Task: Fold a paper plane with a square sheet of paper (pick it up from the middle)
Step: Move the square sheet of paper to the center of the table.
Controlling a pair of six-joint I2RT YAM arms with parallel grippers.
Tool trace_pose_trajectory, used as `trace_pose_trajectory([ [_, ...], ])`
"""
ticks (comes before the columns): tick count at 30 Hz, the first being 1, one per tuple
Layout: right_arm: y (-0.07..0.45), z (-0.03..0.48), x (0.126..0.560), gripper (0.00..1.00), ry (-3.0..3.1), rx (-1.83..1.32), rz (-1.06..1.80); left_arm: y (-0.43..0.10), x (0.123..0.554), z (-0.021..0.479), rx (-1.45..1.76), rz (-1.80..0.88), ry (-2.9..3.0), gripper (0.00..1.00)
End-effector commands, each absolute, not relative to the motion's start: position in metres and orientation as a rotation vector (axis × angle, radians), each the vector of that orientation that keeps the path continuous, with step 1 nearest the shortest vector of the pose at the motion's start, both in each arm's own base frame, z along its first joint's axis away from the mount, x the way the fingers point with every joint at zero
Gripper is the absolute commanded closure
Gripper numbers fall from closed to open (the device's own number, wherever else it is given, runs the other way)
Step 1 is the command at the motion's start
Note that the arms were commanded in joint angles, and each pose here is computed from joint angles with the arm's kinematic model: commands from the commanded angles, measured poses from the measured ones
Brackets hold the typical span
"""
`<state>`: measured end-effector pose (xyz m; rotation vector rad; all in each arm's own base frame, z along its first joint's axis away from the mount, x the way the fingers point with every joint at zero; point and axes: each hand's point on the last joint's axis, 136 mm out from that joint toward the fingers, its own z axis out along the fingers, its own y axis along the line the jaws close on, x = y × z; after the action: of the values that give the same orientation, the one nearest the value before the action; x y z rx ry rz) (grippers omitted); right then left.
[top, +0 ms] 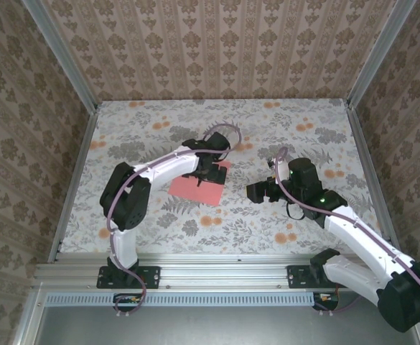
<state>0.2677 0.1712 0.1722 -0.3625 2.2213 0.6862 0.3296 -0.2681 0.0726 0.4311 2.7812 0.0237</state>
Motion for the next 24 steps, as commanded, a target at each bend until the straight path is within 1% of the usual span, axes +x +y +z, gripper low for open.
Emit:
trace_pose_trajectory([
  [1, 0.172, 0.172, 0.262, 0.0, 2.225, -0.352, 0.72, -0.247, 0.344, 0.068, 0.75, 0.088, 2.755, 0.0],
  [7, 0.176, 0.177, 0.263, 0.0, 2.209, -0.318, 0.767, -0.249, 0.351, 0.052, 0.712, -0.011, 2.796, 0.0],
  [12, 0.186, 0.178, 0.261, 0.0, 2.193, -0.307, 0.865, -0.246, 0.344, 0.028, 0.61, -0.005, 2.874, 0.0],
  [22, 0.186, 0.172, 0.26, 0.0, 2.224, -0.284, 0.88, -0.251, 0.326, 0.006, 0.485, -0.074, 2.958, 0.0],
  [24, 0.187, 0.171, 0.26, 0.0, 2.231, -0.28, 0.885, -0.247, 0.323, 0.002, 0.441, -0.048, 2.978, 0.0],
])
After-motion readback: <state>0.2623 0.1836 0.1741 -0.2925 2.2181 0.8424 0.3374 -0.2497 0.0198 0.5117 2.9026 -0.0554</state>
